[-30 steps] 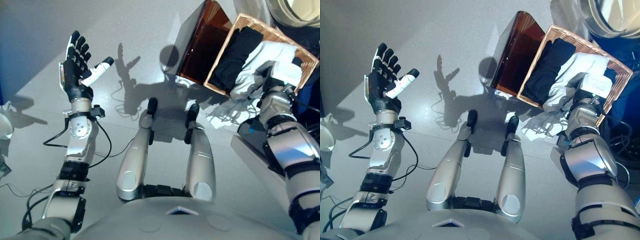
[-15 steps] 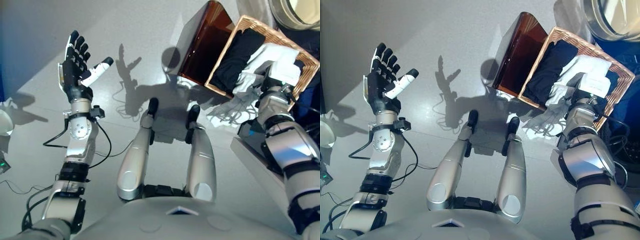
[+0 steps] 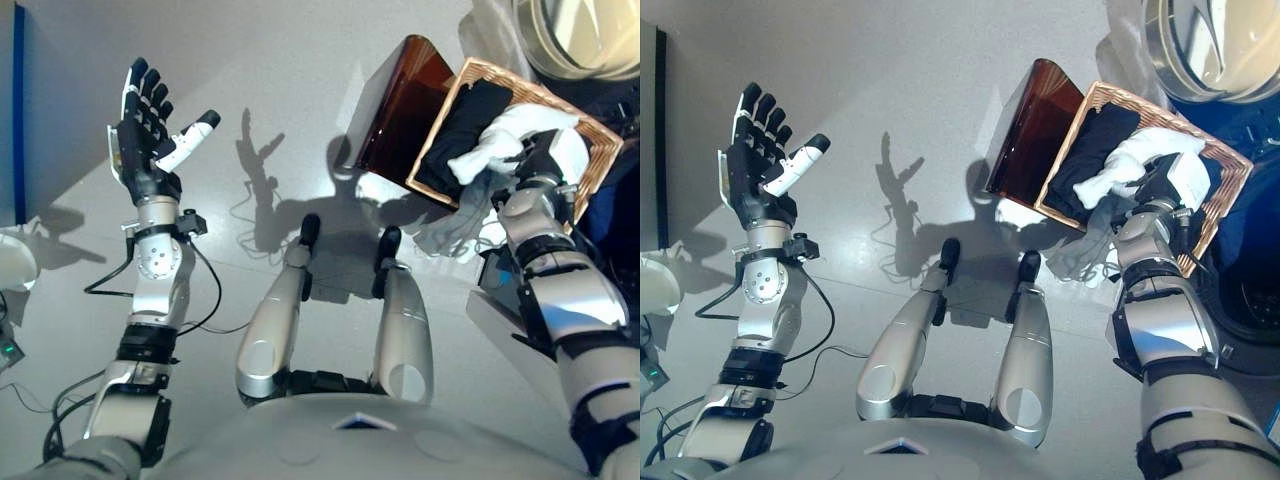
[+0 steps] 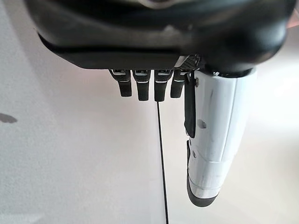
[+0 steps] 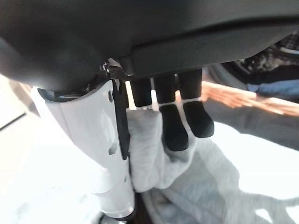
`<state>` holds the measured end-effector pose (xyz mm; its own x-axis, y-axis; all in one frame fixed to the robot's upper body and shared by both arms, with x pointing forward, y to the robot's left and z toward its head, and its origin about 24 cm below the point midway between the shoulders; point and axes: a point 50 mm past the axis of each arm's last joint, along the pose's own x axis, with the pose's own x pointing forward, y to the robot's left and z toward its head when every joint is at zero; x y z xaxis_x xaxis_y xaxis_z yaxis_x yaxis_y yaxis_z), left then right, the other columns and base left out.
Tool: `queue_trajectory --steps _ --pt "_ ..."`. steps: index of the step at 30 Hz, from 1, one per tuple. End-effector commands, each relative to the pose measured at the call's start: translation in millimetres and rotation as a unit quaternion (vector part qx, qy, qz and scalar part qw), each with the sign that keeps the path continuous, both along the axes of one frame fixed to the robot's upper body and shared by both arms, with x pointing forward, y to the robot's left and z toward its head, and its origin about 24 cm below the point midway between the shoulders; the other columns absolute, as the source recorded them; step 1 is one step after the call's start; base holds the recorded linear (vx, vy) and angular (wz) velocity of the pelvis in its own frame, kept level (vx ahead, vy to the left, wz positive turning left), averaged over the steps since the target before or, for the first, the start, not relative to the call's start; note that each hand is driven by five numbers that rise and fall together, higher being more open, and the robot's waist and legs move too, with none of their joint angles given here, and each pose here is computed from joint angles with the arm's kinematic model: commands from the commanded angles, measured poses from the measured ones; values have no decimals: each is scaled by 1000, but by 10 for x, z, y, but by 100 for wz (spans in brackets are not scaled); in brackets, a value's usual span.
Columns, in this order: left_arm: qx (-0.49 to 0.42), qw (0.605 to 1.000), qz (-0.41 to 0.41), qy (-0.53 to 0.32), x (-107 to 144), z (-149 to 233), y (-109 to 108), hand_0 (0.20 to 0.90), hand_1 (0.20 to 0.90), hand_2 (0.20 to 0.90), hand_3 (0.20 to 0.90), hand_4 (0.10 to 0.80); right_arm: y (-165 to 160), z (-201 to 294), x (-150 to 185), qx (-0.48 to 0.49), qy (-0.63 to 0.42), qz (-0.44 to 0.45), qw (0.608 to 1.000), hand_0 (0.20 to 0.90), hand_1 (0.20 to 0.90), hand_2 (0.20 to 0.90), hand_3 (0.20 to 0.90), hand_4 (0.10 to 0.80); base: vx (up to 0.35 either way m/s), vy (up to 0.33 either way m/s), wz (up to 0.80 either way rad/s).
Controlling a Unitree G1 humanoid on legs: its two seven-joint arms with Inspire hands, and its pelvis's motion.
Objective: Pick up the clothes and place them into the washing machine
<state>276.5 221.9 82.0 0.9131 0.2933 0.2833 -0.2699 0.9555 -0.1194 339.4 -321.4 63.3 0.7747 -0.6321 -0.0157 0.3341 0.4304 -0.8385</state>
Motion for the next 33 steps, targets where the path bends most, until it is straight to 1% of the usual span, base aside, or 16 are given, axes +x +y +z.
queue_trajectory --steps 1,2,3,6,10,17,21,26,33 --pt "29 994 26 -99 -129 337 150 900 900 900 900 800 -60 75 -17 -35 -26 -6 999 200 200 200 200 300 -17 -3 -14" --pt "30 995 24 -97 -137 329 153 900 900 900 900 800 -73 78 -19 -34 -23 -9 999 200 200 200 200 300 0 -7 -10" --pt "31 995 26 -94 -147 319 168 900 900 900 900 800 -77 109 -3 -34 -24 -9 999 900 900 900 900 800 8 5 -7" --pt "29 995 31 -91 -165 305 198 900 900 900 900 800 -62 152 27 -33 -32 -6 999 900 900 900 900 800 0 0 0" --pt "23 995 54 -84 -187 278 272 900 900 900 900 800 41 189 85 -28 -56 15 998 900 900 900 900 800 0 0 0" --pt "18 994 64 -88 -201 275 283 900 900 900 900 800 121 125 68 -20 -70 29 997 900 900 900 900 800 4 -2 -1" --pt "16 994 69 -87 -193 272 296 900 900 900 900 800 91 107 34 -17 -75 23 997 900 900 900 900 800 0 0 0" --pt "16 993 74 -86 -196 267 307 900 900 900 900 800 58 143 -9 -10 -107 19 994 900 900 900 900 800 5 -1 -6" --pt "15 994 75 -78 -192 230 310 900 900 900 900 800 -41 -33 -219 22 -127 -17 992 900 900 900 900 800 2 -1 -1"
